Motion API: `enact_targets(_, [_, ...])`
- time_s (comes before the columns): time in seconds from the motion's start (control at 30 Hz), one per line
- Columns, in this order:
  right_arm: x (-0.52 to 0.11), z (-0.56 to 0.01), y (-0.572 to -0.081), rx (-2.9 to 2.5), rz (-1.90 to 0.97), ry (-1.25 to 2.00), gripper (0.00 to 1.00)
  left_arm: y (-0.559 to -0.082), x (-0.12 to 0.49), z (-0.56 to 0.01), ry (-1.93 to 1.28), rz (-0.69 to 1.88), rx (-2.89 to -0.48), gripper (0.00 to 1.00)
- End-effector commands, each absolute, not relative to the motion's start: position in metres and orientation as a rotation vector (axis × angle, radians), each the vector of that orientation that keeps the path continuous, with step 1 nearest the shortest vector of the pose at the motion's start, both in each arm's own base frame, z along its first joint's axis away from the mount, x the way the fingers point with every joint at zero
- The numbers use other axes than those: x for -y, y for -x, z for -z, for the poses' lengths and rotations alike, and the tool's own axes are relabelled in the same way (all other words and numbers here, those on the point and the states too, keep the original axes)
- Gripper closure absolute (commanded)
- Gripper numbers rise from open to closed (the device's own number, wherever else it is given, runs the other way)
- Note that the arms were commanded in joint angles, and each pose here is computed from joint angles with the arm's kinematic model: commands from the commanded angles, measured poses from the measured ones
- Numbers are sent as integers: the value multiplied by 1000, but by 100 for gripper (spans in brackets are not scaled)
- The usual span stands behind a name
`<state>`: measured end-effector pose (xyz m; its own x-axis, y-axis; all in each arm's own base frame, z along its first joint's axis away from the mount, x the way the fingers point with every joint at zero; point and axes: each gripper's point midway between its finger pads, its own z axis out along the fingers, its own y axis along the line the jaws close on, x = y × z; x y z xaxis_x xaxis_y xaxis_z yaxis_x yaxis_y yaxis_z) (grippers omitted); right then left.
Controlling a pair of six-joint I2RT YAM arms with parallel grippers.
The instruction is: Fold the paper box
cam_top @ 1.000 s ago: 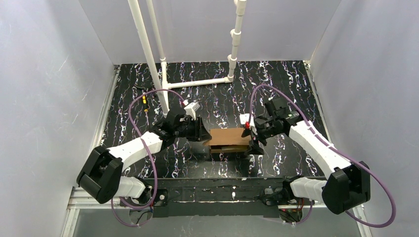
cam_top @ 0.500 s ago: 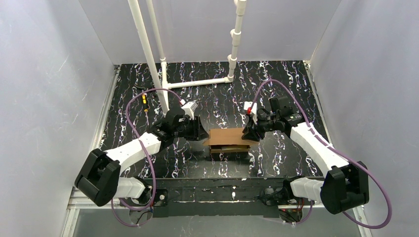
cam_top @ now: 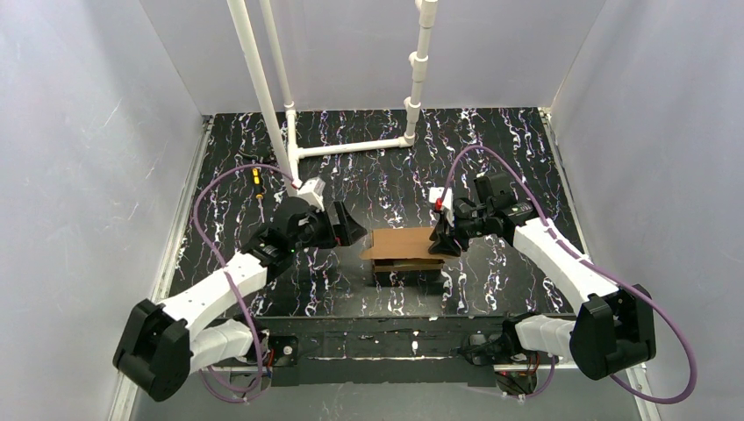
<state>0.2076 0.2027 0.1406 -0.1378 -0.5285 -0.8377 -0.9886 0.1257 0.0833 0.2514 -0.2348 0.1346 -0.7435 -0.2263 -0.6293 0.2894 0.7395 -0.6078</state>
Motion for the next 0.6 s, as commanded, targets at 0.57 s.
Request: enact_targets(0.57, [-196,-121,-211,-1775,-860,1508,65,-224,260,-157,-224,1202,-2218,16])
